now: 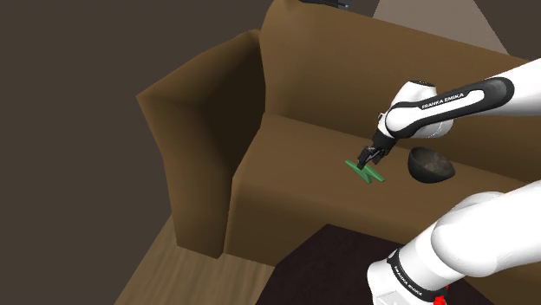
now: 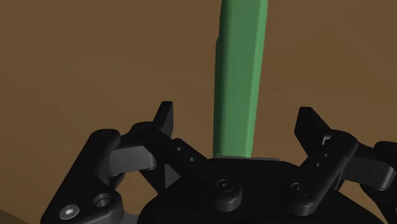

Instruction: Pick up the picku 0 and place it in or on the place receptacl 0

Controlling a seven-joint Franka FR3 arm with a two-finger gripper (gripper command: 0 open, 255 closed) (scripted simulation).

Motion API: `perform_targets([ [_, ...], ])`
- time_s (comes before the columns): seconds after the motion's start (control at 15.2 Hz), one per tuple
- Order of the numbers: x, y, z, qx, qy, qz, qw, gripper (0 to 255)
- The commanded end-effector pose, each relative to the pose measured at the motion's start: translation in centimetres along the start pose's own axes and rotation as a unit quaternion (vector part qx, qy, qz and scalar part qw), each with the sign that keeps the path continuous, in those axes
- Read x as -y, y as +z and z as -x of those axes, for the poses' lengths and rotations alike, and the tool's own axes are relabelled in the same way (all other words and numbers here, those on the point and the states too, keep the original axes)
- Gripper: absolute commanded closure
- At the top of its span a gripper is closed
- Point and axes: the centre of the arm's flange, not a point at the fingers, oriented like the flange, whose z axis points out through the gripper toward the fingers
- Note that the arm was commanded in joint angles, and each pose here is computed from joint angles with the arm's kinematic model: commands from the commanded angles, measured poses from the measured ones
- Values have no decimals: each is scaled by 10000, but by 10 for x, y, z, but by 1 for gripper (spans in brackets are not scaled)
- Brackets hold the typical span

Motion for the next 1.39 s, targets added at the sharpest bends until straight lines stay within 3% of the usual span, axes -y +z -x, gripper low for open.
perform_targets([
  [0.0, 1, 12, 0, 8, 10, 2, 10000, 0],
  [0.2, 1, 31, 0, 8, 10, 3, 10000, 0],
  [0.73, 1, 31, 0, 9, 10, 2, 10000, 0],
  [0.79, 1, 31, 0, 9, 10, 2, 10000, 255],
  [1.32, 1, 31, 0, 9, 10, 2, 10000, 255],
])
